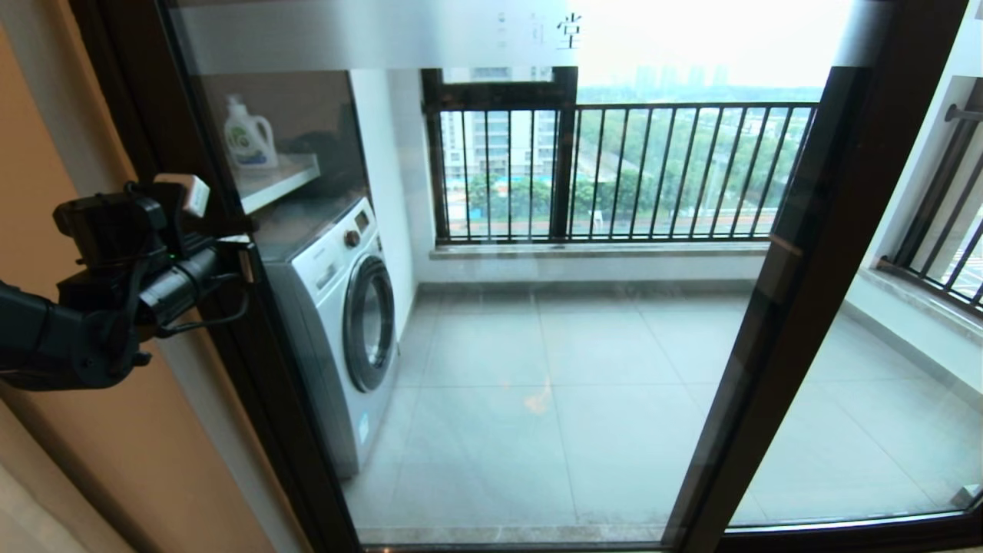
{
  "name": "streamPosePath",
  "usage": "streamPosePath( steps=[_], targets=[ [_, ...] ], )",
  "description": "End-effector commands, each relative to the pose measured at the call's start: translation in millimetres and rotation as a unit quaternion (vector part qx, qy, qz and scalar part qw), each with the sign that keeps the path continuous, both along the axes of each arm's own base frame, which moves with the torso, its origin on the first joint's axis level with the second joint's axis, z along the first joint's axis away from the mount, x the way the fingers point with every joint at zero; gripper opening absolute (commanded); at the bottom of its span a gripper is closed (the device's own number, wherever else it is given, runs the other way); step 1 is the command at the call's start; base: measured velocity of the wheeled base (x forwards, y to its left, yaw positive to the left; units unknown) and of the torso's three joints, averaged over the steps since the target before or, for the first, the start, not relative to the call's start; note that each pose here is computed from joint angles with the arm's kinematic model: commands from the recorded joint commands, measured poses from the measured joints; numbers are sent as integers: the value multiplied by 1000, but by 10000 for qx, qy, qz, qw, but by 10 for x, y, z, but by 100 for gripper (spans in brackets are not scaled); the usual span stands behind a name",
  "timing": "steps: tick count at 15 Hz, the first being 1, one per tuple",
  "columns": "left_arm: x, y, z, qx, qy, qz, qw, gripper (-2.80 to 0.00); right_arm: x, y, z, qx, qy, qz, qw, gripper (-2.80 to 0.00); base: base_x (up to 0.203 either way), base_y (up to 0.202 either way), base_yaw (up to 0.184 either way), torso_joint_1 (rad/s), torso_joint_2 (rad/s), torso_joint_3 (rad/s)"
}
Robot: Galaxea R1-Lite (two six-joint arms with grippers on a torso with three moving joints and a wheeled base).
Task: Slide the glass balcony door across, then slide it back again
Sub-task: Close the slid door, then open the slid door
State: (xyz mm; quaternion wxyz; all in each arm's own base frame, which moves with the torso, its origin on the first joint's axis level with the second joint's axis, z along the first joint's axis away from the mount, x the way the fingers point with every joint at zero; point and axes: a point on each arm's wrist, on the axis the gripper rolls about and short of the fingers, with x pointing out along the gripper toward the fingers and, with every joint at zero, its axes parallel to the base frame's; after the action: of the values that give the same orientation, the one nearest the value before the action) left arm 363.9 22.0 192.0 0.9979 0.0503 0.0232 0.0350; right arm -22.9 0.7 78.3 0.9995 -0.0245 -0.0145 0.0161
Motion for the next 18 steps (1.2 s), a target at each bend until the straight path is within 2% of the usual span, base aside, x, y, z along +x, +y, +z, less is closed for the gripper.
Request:
streamPosePath(
  steps=[1, 3, 5, 7, 12, 16, 18],
  targets=[
    [-109, -1, -65, -19, 140, 12, 9999, -280, 10, 0, -33, -3, 57, 4, 10000, -280, 0, 0, 0, 0, 0, 0],
    [-212, 12, -219, -52, 430, 53, 9990, -280, 9, 0, -33, -3, 53, 4, 10000, -280, 0, 0, 0, 0, 0, 0],
    [-344, 78, -192, -112, 380, 168, 9991, -280, 9, 0, -34, -3, 56, 4, 10000, -280, 0, 0, 0, 0, 0, 0],
    [-470, 157, -48, -197, 127, 311, 9992, -280, 9, 0, -34, -3, 54, 4, 10000, -280, 0, 0, 0, 0, 0, 0],
    [-793, 165, 425, -133, -424, 383, 9983, -280, 9, 0, -34, -3, 58, 4, 10000, -280, 0, 0, 0, 0, 0, 0],
    [-781, 163, 929, -64, -1031, 336, 9941, -280, 9, 0, -33, -3, 49, 4, 10000, -280, 0, 0, 0, 0, 0, 0],
    [-709, 85, 1046, -79, -1004, 166, 9948, -280, 9, 0, -33, -3, 53, 4, 10000, -280, 0, 0, 0, 0, 0, 0]
  ],
)
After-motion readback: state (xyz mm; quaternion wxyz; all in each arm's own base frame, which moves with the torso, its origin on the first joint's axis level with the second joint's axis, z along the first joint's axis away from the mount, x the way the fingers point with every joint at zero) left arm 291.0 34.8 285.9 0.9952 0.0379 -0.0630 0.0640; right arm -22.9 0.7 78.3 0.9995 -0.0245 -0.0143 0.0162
